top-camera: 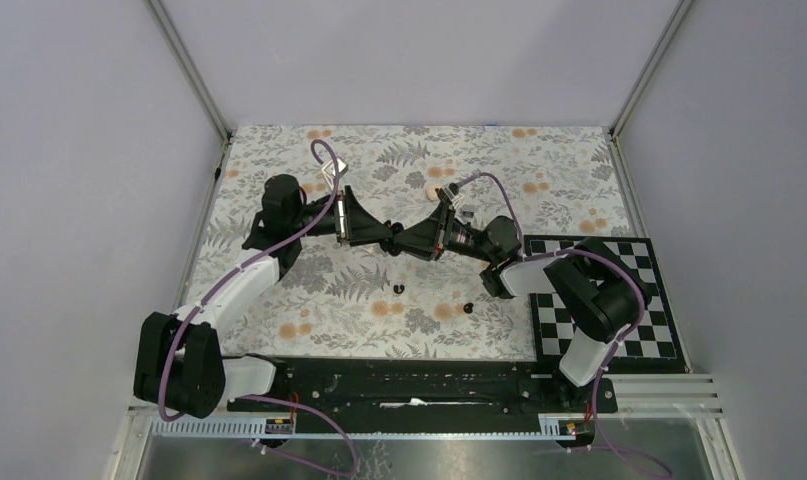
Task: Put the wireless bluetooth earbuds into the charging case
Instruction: Open the charging case.
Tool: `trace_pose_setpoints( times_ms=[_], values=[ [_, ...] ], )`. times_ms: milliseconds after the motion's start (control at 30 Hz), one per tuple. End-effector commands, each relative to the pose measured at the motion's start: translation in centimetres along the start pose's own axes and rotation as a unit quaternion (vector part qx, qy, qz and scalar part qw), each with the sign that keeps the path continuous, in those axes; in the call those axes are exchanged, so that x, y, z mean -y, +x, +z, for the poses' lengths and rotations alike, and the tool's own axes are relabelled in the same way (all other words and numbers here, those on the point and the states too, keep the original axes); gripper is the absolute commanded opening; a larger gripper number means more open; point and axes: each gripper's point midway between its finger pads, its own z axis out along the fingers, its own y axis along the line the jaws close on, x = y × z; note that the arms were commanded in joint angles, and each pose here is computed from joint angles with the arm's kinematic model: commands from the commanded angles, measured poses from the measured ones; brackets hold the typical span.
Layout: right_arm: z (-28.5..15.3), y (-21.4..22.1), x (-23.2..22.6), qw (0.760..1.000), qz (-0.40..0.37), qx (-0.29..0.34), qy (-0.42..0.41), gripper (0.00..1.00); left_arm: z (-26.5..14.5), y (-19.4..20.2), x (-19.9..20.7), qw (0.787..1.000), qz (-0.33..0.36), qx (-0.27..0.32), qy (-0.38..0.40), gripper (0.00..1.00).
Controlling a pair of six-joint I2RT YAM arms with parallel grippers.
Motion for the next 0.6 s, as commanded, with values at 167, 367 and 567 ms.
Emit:
trace_pose_setpoints(
  times_ms=[167, 367, 567],
  values=[
    [0.23, 0.21, -3.85, 0.995, -0.065, -0.014, -0.073, 0.0, -0.02, -0.53, -0.43, 0.999, 0.032, 0.01, -0.018, 0.37],
    [0.1, 0.24, -3.56, 0.996, -0.062, -0.012, -0.069, 0.0, -0.1, -0.8, 0.0, 0.999, 0.033, 0.016, -0.013, 0.43],
    [0.1, 0.2, -3.47, 0.996, -0.062, -0.01, -0.068, 0.0, -0.32, -0.84, 0.08, 0.999, 0.031, 0.015, -0.01, 0.43]
  ],
)
